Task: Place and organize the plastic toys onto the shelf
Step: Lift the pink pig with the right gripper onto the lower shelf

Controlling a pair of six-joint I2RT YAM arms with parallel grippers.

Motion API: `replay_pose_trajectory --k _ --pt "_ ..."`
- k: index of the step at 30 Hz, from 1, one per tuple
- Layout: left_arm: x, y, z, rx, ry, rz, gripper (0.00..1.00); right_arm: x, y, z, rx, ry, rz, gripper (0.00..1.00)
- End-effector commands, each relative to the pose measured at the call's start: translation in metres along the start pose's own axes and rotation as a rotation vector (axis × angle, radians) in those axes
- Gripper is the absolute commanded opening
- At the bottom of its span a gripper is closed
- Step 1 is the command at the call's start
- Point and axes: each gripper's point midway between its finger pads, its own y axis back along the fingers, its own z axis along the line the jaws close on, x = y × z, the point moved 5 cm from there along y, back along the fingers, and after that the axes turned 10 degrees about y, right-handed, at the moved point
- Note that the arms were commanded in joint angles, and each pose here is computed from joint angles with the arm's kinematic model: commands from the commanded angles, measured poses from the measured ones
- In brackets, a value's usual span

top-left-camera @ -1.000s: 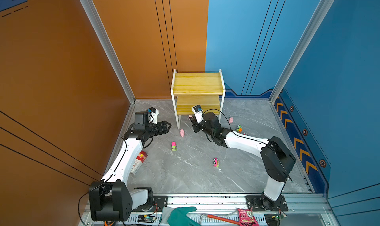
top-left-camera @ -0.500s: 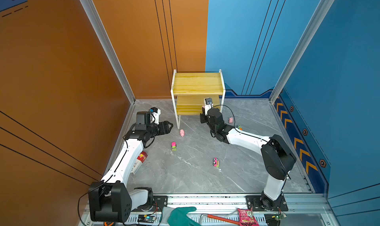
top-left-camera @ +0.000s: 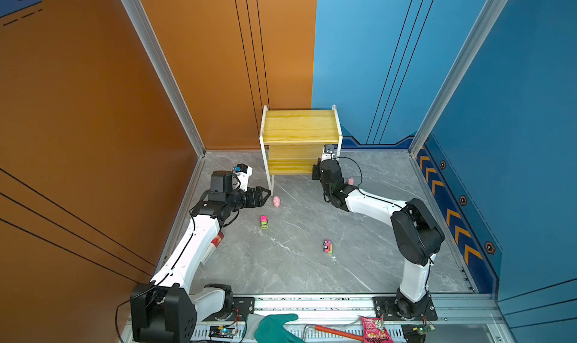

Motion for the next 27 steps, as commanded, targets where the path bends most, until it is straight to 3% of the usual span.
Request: replay_pose_trajectory --k 1,16,27 --pt "0.003 -0.002 -0.006 0.038 -0.038 0.01 0.74 -0.002 -0.007 -0.004 0.065 -0.028 -0.016 0.2" --pt "0.005 -0.003 -0.006 0.031 -0.037 0.011 0.75 0.012 -0.022 -0.005 0.144 -0.024 -0.017 0.25" --pt "0.004 -0.003 -0.004 0.014 -0.032 0.004 0.76 -0.006 -0.012 -0.003 0.103 -0.052 -0.041 0.57"
